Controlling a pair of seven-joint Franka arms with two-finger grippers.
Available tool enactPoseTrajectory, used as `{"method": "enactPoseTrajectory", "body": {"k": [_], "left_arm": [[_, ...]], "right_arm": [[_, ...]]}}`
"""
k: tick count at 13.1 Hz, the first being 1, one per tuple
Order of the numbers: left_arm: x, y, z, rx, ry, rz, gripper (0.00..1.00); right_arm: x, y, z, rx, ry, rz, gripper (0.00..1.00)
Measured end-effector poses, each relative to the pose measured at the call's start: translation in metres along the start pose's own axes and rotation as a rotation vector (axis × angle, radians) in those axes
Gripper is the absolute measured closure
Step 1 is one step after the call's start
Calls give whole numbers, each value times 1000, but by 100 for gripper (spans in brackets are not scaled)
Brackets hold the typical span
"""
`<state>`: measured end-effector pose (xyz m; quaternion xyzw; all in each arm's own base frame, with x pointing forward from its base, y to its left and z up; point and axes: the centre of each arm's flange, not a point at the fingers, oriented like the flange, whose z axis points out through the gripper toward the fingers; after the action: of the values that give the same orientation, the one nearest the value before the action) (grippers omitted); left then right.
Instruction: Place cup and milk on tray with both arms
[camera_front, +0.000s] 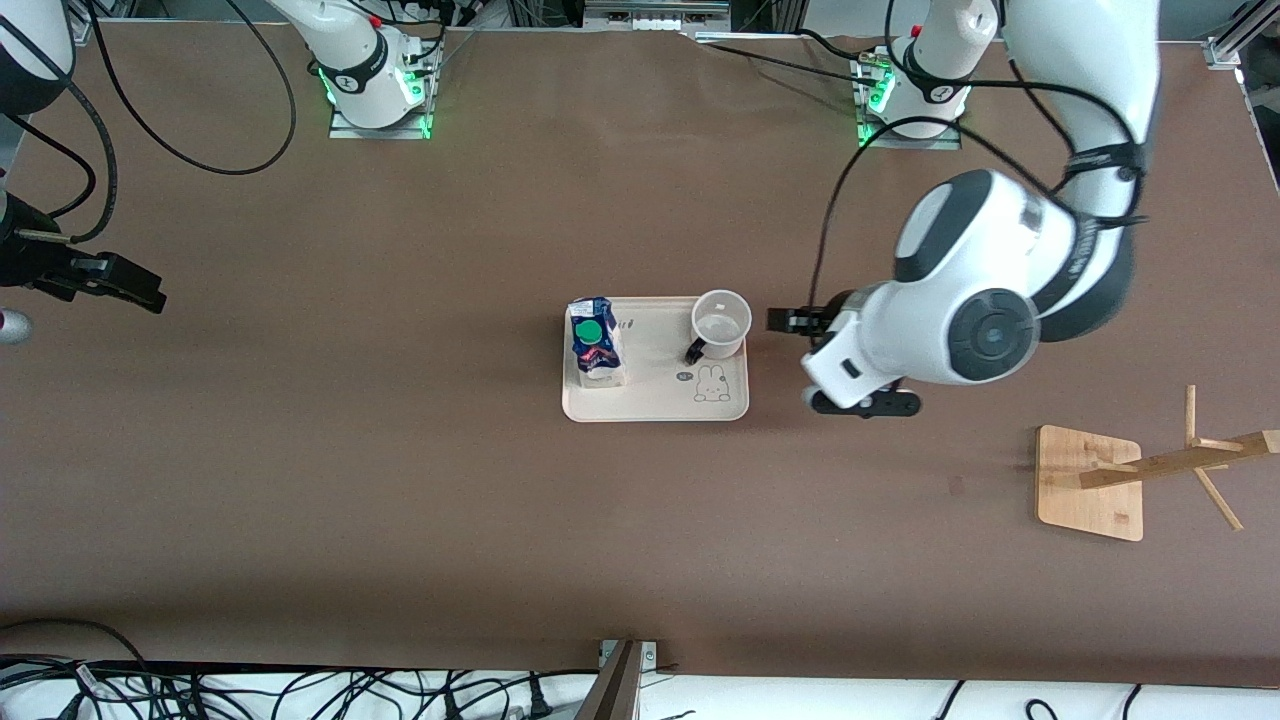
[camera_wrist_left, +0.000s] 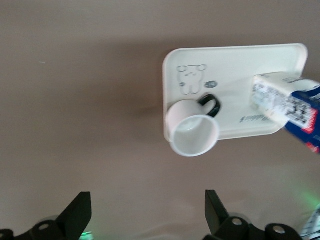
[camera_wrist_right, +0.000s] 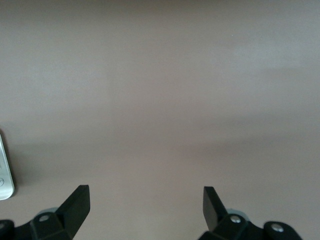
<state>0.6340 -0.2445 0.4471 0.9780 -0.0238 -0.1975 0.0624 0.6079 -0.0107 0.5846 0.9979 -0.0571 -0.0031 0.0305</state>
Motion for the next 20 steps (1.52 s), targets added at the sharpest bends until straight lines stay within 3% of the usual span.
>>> {"method": "enactPoseTrajectory", "body": {"k": [4, 6, 9, 12, 15, 20], "left_arm": [[-26, -26, -42, 184, 75, 69, 0], [-44, -33, -70, 235, 136, 68, 0], [-73, -66, -112, 234, 198, 65, 0], [-89, -126, -136, 190, 303, -6, 0], [-111, -181, -137, 197, 372, 20, 0], [-152, -219, -124, 202, 469, 14, 0]], "right_arm": [[0, -1, 0, 0, 0, -2, 0], [0, -1, 0, 0, 0, -3, 0], [-1, -1, 0, 0, -3, -2, 0], [-1, 0, 1, -1, -11, -5, 0], [-3, 0, 3, -3, -31, -15, 0], [-3, 1, -5, -4, -43, -34, 0]]}}
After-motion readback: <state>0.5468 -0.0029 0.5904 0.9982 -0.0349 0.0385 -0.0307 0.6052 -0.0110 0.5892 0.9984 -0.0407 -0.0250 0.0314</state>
